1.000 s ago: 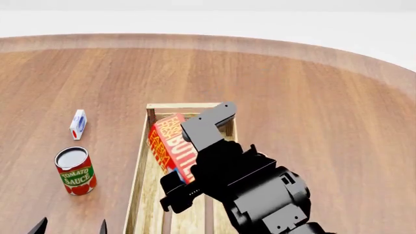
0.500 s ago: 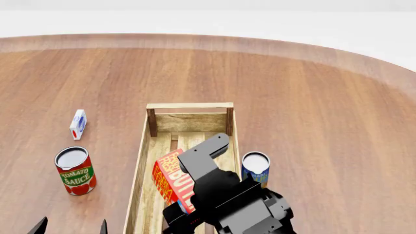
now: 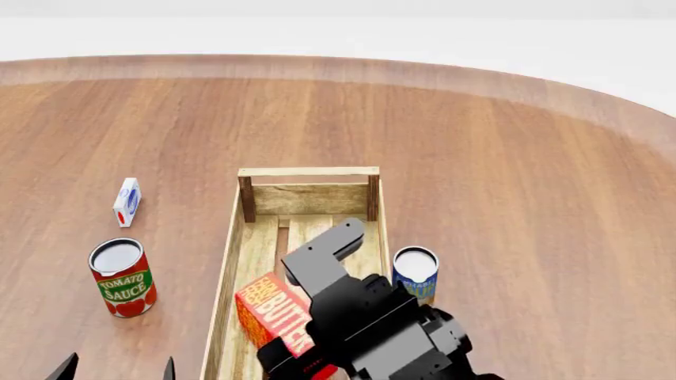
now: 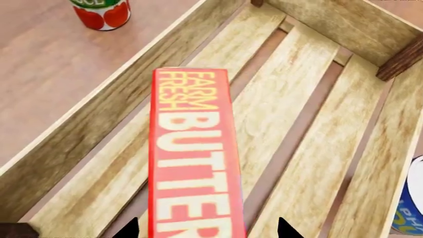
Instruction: Pick up the butter and put it in the tray.
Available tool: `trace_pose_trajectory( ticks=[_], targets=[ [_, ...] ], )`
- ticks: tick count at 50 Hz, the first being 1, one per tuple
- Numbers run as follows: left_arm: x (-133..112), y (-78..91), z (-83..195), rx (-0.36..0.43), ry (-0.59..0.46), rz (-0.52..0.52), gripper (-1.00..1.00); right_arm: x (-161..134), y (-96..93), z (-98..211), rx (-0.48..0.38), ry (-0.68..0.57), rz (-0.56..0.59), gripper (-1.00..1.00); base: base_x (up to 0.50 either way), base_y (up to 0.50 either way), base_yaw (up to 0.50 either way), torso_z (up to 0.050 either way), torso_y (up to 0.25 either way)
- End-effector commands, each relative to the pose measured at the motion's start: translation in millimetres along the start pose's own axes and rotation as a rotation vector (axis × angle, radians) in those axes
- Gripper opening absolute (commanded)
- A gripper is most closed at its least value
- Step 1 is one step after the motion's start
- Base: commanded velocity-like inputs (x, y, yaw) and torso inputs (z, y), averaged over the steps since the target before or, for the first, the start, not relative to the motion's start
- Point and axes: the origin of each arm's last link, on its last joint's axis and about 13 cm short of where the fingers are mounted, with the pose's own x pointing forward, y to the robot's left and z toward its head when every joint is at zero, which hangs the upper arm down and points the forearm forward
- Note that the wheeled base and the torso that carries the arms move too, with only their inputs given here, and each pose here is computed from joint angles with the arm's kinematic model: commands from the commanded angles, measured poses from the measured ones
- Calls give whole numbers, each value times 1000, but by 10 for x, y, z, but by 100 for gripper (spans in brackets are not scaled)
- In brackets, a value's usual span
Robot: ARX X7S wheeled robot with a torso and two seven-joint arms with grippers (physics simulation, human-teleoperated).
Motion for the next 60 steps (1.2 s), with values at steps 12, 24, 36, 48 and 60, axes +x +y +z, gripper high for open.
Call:
trace_pose_trajectory(
  ticks=[12,24,36,48,60],
  targets=[
    [14,5,12,-2,-1,2,100,-877,-85,591,-10,-215,16,100,0,0,0,0,0],
    [21,5,18,-2,-1,2,100,-1013,-158,627,-25,-249,-44,100,0,0,0,0,0],
    [-27,58,106,-13,-46,21,100,-1210,387,-427,101,-1005,-496,100,0,0,0,0,0],
    [-112,65,186,11,-104,26,100,-1201,597,-1090,77,-1114,-772,100,0,0,0,0,0],
    [-135,69,227,25,-154,29,100,-1170,842,-1355,80,-1136,-756,100,0,0,0,0,0]
  ],
)
